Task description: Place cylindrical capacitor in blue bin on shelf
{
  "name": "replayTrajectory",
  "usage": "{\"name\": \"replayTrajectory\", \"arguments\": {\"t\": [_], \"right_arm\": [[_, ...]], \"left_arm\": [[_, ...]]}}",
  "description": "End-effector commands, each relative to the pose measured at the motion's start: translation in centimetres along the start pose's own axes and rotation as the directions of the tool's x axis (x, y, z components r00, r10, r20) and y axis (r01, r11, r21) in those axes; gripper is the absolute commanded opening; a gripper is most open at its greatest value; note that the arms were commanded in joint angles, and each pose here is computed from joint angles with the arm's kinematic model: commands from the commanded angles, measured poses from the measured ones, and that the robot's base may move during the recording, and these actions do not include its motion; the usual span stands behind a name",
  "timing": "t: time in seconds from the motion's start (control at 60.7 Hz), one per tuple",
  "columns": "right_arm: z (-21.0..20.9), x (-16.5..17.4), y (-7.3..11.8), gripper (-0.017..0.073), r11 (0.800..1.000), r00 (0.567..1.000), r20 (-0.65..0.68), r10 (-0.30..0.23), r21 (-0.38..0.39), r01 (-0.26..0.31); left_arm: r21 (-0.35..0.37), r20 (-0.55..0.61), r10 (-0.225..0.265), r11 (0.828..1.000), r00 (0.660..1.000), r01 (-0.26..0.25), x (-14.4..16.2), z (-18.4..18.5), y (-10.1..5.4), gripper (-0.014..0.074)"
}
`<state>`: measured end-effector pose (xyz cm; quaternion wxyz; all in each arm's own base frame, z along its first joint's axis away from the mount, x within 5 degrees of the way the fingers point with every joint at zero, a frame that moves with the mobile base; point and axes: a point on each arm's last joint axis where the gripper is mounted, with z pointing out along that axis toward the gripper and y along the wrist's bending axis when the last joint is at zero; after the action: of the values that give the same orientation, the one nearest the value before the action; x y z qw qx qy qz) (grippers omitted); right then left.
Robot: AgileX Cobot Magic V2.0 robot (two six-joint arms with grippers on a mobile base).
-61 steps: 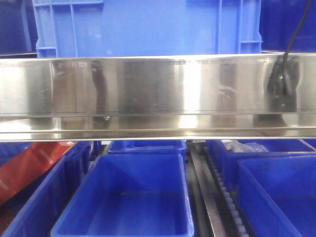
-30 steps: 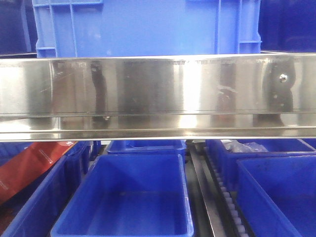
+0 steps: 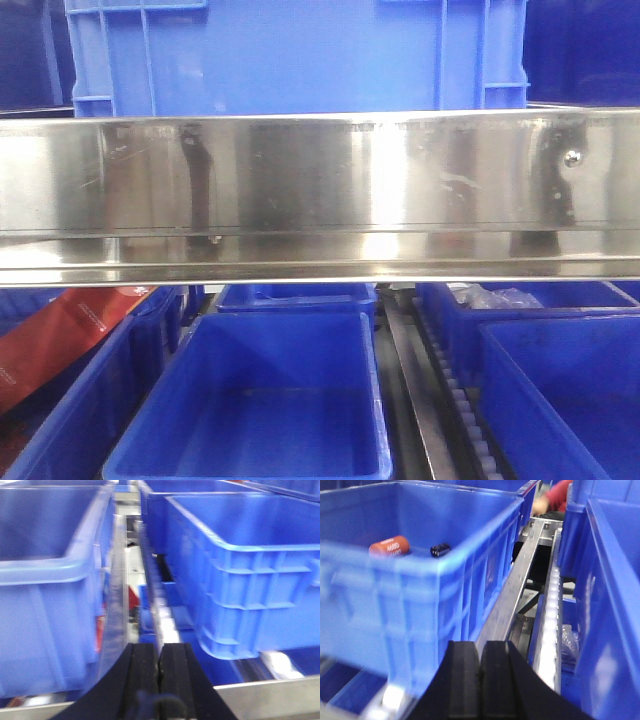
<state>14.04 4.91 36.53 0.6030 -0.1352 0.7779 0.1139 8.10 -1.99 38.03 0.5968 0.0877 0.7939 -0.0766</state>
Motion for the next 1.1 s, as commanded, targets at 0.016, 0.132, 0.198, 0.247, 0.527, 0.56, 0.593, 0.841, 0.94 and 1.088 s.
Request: {"name": "replayTrajectory", "arguments": {"t": [0.016, 0.132, 0.198, 0.247, 0.527, 0.56, 0.593, 0.841, 0.94, 1.088], "right_arm": [[-1.8, 1.6, -0.1, -0.0162, 1.0, 0.998, 0.07, -0.007, 0.016, 0.006], [-3.8, 2.7, 0.1, -0.0162, 1.0, 0.992, 0.124, -0.01, 0.016, 0.008], [-4.7, 2.9, 0.1, -0.0162, 1.0, 0.987, 0.159, -0.012, 0.017, 0.009], [-5.3, 2.9, 0.1, -0.0162, 1.0, 0.983, 0.183, -0.013, 0.017, 0.01], [-5.7, 2.6, 0.1, -0.0162, 1.0, 0.975, 0.22, -0.015, 0.021, 0.01], [-5.7, 2.6, 0.1, -0.0162, 1.0, 0.975, 0.22, -0.015, 0.021, 0.01], [-5.7, 2.6, 0.1, -0.0162, 1.0, 0.975, 0.22, -0.015, 0.021, 0.01], [-5.7, 2.6, 0.1, -0.0162, 1.0, 0.975, 0.22, -0.015, 0.021, 0.01], [-5.7, 2.6, 0.1, -0.0162, 1.0, 0.975, 0.22, -0.015, 0.021, 0.01], [-5.7, 2.6, 0.1, -0.0162, 1.0, 0.975, 0.22, -0.015, 0.021, 0.01]], "left_arm": [[0.027, -0.007, 0.008, 1.0, 1.0, -0.008, -0.1, 0.7, -0.2, -0.0111], [0.036, -0.015, 0.018, 0.999, 1.0, -0.017, -0.1, 1.0, -0.3, -0.0111], [0.035, -0.013, 0.019, 0.999, 1.0, -0.019, -0.1, 1.0, -0.3, -0.0111], [0.034, -0.011, 0.02, 0.999, 1.0, -0.02, -0.1, 1.0, -0.3, -0.0111], [0.032, -0.009, 0.019, 0.999, 1.0, -0.019, -0.1, 1.0, -0.3, -0.0111], [0.032, -0.009, 0.019, 0.999, 1.0, -0.019, -0.1, 1.0, -0.3, -0.0111], [0.032, -0.009, 0.019, 0.999, 1.0, -0.019, -0.1, 1.0, -0.3, -0.0111], [0.032, -0.009, 0.019, 0.999, 1.0, -0.019, -0.1, 1.0, -0.3, -0.0111], [0.032, -0.009, 0.019, 0.999, 1.0, -0.019, -0.1, 1.0, -0.3, -0.0111], [0.025, 0.001, 0.03, 0.999, 1.0, -0.03, -0.2, 0.8, -0.2, -0.0111]]}}
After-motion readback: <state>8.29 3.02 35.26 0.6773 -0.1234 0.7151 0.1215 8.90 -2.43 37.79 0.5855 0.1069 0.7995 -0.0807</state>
